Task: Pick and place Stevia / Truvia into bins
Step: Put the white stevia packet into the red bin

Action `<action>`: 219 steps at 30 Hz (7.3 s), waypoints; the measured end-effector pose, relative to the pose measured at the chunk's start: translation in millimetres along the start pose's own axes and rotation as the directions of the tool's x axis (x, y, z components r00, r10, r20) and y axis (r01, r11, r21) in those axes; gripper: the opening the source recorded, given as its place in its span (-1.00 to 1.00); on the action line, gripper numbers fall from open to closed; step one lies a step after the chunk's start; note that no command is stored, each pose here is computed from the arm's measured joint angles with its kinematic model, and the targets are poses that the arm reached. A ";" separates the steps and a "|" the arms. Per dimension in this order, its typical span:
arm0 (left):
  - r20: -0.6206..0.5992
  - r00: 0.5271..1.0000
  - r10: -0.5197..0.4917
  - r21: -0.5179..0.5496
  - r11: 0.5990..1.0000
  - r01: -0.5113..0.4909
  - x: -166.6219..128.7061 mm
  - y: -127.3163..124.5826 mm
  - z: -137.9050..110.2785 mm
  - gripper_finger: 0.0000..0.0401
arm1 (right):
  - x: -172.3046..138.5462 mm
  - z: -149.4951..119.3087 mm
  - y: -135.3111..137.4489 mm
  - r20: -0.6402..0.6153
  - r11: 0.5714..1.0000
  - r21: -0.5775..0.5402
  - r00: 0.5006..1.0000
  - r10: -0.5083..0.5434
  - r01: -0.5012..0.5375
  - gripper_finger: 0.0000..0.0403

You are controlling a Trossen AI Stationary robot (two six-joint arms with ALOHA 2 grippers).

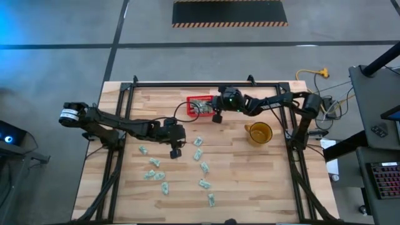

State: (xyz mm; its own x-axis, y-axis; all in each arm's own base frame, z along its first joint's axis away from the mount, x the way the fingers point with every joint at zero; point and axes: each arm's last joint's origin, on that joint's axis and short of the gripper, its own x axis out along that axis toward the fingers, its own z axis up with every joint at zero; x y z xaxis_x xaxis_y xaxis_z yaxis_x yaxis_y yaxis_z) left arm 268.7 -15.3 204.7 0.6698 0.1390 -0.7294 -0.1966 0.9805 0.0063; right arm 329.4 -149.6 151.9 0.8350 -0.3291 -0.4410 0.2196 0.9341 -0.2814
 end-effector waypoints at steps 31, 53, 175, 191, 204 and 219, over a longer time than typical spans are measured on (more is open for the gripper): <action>0.118 0.993 -0.024 0.089 0.996 0.013 15.4 -4.7 8.3 -0.51 | -63.1 20.3 30.0 -0.294 0.979 0.003 0.935 0.197 -0.205 -0.25; 0.044 0.998 -0.054 -0.037 0.998 0.056 47.8 1.6 19.8 -0.51 | -92.8 9.7 80.3 -0.521 0.940 0.150 0.784 0.338 -0.305 -0.41; 0.048 0.897 0.439 0.174 0.881 -0.440 27.6 73.5 44.7 -0.25 | -82.4 24.3 147.8 -0.201 0.782 0.075 0.759 0.619 -0.618 -0.57; 0.026 0.966 0.259 0.183 0.949 -0.259 -26.9 3.4 7.8 -0.25 | -31.0 34.3 173.0 -0.163 0.707 -0.220 0.740 0.653 -0.672 -0.41; -0.030 0.969 0.244 -0.009 0.970 -0.244 -36.6 0.0 -13.8 -0.25 | 8.9 31.3 186.0 -0.225 0.723 -0.280 0.775 0.590 -0.631 -0.19; -0.066 0.972 0.224 -0.009 0.974 -0.225 -33.9 -4.8 -18.7 -0.25 | 31.4 29.0 189.4 -0.344 0.736 -0.210 0.753 0.560 -0.643 -0.23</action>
State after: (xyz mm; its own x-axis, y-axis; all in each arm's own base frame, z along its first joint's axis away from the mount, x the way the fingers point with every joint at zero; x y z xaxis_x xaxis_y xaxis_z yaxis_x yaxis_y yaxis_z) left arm 233.5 -27.3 216.6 0.5595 0.3456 -0.7533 -0.3487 0.9227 0.1643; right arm 411.9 21.0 109.4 0.5785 0.2278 -0.7832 -0.4814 0.8705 -0.1024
